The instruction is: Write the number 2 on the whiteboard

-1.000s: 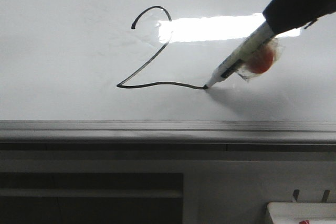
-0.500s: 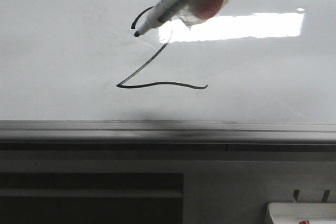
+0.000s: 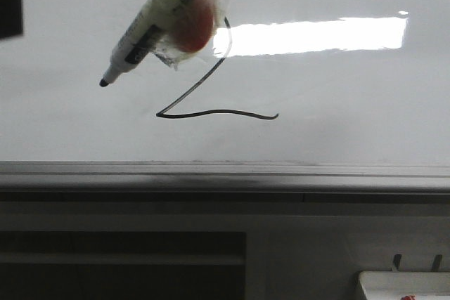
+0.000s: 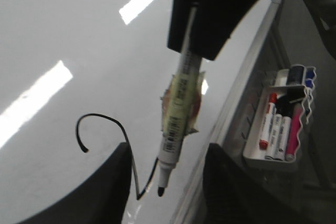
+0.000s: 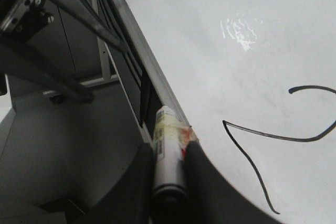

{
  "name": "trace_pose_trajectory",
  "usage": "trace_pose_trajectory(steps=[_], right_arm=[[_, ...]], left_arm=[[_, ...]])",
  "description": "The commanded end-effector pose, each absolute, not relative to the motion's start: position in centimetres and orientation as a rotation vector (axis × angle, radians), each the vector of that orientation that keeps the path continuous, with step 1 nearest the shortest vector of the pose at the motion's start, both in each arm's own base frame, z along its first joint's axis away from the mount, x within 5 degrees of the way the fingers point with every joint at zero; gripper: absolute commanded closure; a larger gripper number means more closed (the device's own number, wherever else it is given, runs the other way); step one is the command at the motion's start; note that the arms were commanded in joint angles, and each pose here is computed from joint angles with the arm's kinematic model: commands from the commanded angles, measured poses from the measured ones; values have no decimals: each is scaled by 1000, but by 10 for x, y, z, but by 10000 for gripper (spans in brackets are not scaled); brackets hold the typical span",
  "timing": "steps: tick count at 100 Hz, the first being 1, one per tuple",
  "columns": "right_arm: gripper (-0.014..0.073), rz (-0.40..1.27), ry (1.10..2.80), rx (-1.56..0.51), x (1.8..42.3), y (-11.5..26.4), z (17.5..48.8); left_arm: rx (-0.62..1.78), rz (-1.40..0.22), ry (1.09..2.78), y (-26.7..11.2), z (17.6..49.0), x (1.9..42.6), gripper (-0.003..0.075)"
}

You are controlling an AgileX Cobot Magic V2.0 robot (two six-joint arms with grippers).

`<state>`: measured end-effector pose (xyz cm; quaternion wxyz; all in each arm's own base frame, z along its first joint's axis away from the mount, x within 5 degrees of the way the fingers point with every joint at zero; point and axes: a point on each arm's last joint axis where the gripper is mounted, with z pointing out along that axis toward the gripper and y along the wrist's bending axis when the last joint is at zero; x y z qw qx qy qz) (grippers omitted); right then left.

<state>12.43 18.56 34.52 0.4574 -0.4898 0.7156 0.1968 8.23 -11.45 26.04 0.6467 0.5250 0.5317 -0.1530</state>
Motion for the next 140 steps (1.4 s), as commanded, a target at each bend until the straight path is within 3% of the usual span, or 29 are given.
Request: trace_pose_trajectory(steps=[1,54,66,78,106,113,130,135,140], right_arm=[[646,492,1696,-1197,126,192,365],[646,523,1676,-1263,116,200,366],[646,524,1674,-1261,116,200,366],[646,524,1672,-1259,116,200,367],[631,551,1672,-1240,115,201,368],[546,553,1665,-1234,116,202,369],[113,519,1588,-1216,119,202,374],[59,504,1547,-1205,119,201,379],[61,489,1501,-1193,119,200,384]], left_arm=[[1183,-417,1175,-126,269,85,389],[1268,-421,1284,-152,255,107,398],[1263,-434,1266,-152,256,106,519],[1256,-450,1245,-153,258,106,743],[1258,-451,1238,-154,258,105,741],[1255,-451,1243,-153,258,105,741],[1194,-482,1285,-153,260,107,741],[1171,-492,1301,-152,260,108,741],[1151,-502,1315,-152,260,109,741]])
